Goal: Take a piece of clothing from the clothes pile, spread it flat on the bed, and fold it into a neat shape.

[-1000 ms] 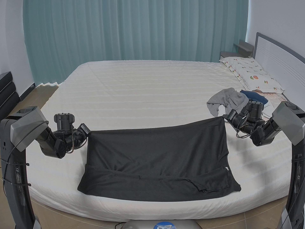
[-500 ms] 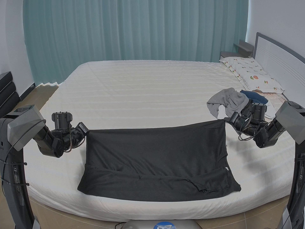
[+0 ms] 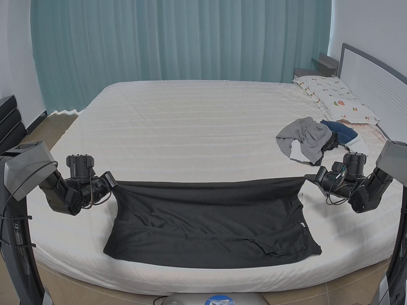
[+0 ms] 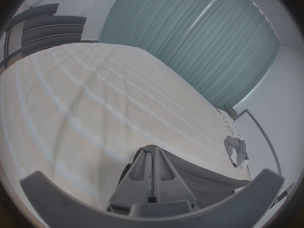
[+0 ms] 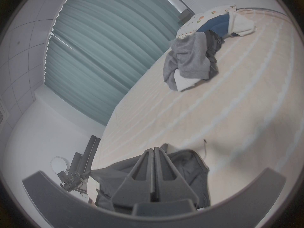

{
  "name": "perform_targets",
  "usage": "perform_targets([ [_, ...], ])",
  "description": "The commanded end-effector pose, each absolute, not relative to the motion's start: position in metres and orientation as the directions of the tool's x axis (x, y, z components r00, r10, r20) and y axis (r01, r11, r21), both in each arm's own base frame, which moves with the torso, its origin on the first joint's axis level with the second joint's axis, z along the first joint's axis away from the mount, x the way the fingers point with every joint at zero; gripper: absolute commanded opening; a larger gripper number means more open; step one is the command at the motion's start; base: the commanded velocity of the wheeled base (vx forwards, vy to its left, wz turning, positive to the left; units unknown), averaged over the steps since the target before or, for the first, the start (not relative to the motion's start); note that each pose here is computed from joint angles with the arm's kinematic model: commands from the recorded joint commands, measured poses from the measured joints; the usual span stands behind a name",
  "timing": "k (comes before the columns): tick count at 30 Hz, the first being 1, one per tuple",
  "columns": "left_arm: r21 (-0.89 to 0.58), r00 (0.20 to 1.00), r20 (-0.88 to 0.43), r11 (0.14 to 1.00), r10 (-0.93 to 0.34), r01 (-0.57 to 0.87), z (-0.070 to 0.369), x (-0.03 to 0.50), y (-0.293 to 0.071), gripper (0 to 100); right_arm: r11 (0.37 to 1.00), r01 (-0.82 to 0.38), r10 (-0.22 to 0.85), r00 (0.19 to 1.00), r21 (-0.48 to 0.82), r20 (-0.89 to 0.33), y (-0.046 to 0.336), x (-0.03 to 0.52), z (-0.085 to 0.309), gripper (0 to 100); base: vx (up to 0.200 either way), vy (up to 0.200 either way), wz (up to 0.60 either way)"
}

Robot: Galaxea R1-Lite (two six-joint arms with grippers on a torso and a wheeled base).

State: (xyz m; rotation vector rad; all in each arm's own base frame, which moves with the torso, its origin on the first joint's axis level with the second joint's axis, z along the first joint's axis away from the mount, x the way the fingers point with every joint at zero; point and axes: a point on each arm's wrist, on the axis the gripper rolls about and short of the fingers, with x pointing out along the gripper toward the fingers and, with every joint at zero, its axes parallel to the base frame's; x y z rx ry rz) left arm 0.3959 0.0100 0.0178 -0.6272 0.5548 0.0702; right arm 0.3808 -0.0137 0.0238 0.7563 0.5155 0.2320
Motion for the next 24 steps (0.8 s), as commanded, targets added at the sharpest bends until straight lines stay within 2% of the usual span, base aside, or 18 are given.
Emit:
perform_targets([
  [1, -0.505, 0.827, -0.555, 0.828, -0.094, -0.245, 0.009, 0.384, 0.015, 0, 0.724, 0.005, 0.389, 0.823, 0.690, -0.414, -0.016, 0.357, 0.013, 0, 0.000, 0.000, 0.00],
  [11, -0.428, 0.748, -0.656, 0.866, -0.100, -0.259, -0.019, 0.358, 0.011, 0, 0.761, 0.040, 0.401, 0.755, 0.647, -0.518, -0.011, 0.338, -0.016, 0, 0.000, 0.000, 0.00],
  [17, -0.350, 0.684, -0.722, 0.907, -0.103, -0.233, -0.034, 0.337, 0.010, 0, 0.810, 0.036, 0.390, 0.712, 0.585, -0.584, -0.012, 0.327, -0.038, 0, 0.000, 0.000, 0.00],
  [24, -0.343, 0.669, -0.736, 0.909, -0.103, -0.236, -0.039, 0.335, 0.009, 0, 0.811, 0.044, 0.390, 0.702, 0.584, -0.595, -0.012, 0.324, -0.040, 0, 0.000, 0.000, 0.00],
])
